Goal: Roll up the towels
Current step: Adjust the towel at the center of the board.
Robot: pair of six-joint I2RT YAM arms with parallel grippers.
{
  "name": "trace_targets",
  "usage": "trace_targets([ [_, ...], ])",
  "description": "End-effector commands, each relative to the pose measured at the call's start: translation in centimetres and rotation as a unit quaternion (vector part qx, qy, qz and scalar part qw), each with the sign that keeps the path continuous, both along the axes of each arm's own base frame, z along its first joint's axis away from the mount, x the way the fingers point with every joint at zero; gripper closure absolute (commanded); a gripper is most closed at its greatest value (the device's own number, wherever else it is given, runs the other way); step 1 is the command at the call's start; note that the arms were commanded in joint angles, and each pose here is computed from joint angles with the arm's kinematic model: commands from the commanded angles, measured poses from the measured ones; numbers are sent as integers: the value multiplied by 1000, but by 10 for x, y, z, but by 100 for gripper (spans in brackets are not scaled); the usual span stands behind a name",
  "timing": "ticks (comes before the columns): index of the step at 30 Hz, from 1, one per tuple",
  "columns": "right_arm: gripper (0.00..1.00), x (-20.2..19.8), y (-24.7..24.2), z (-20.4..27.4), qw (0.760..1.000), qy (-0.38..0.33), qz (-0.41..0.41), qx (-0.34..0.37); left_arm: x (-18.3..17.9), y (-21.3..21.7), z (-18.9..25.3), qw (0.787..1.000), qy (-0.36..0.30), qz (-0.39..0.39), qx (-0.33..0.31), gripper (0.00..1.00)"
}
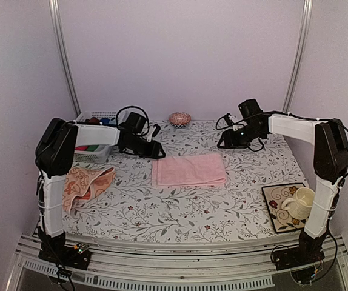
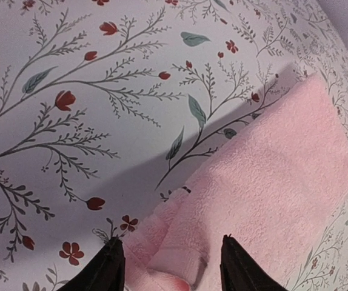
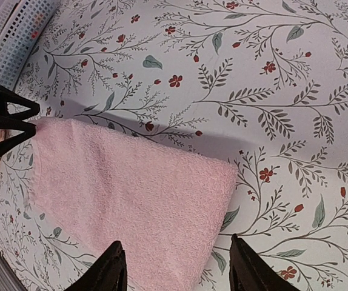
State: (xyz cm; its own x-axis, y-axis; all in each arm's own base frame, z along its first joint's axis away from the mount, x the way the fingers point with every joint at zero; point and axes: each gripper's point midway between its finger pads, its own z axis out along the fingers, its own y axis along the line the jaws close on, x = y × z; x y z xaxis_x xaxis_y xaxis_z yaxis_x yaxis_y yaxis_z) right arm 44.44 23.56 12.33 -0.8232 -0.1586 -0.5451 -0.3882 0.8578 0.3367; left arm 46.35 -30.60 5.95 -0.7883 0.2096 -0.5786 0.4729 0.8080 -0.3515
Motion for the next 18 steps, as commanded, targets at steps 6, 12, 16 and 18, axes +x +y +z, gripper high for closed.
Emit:
trace_targets([
  [6, 41, 3, 4, 7, 1000, -7, 7, 6, -9, 6, -23, 999, 39, -2, -4, 63],
  [12, 41, 2, 5, 5, 1000, -3, 7, 9, -7, 10, -19, 999, 35, 6, -7, 73],
  [16, 41, 1, 4, 4, 1000, -1, 7, 9, -6, 7, -12, 999, 27, 5, -16, 80],
  [18, 40, 0, 4, 2, 1000, 0, 6, 9, -5, 7, -7, 1000, 24, 6, -19, 81],
])
